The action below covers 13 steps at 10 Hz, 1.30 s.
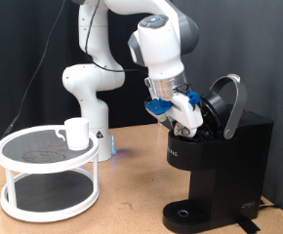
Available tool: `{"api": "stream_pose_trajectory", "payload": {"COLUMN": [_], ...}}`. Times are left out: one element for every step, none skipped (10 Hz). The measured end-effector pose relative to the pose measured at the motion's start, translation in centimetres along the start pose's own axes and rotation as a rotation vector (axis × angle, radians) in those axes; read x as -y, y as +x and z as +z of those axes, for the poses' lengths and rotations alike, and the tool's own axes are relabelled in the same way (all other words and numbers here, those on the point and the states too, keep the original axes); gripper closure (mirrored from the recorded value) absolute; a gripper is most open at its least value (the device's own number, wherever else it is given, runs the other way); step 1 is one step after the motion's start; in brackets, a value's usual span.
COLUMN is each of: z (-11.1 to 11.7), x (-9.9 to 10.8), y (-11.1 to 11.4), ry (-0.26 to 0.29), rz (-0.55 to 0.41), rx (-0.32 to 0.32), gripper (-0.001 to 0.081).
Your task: Make a cup of coffee with the keurig machine
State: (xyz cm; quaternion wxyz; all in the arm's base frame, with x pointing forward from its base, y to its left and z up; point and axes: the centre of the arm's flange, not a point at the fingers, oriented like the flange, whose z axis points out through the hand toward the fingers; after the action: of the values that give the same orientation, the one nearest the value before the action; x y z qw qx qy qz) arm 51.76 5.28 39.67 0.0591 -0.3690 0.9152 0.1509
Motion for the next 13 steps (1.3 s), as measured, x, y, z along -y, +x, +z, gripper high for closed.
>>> {"api": "stream_pose_trajectory", "payload": {"z": [0.1, 0.2, 0.3, 0.5, 0.6, 0.6, 0.6, 0.4, 0.2, -0.4, -1.2, -2.0, -2.7], "x": [0.0, 0.1, 0.2, 0.2, 0.2, 0.2, 0.2, 0.3, 0.3, 0.3, 0.3, 0.2, 0.0], "y": [0.0, -0.1, -0.1, -0.1, -0.1, -0.1, -0.1, -0.3, -0.5, -0.5, -0.4, 0.0, 0.3], "ry": [0.000, 0.000, 0.000, -0.002, -0.002, -0.002, -0.003, -0.002, -0.009, -0.026, -0.040, -0.058, -0.077], "rz": [0.001, 0.002, 0.002, 0.002, 0.003, 0.003, 0.003, 0.005, 0.003, -0.012, -0.030, -0.047, -0.057], "rx": [-0.003, -0.004, -0.006, -0.009, -0.010, -0.009, -0.008, 0.010, 0.046, 0.094, 0.132, 0.141, 0.136], "gripper": [0.0446, 0.0446, 0.0446, 0.0334, 0.0334, 0.0198, 0.0198, 0.0094, 0.0077, 0.0077, 0.0072, 0.0072, 0.0071]}}
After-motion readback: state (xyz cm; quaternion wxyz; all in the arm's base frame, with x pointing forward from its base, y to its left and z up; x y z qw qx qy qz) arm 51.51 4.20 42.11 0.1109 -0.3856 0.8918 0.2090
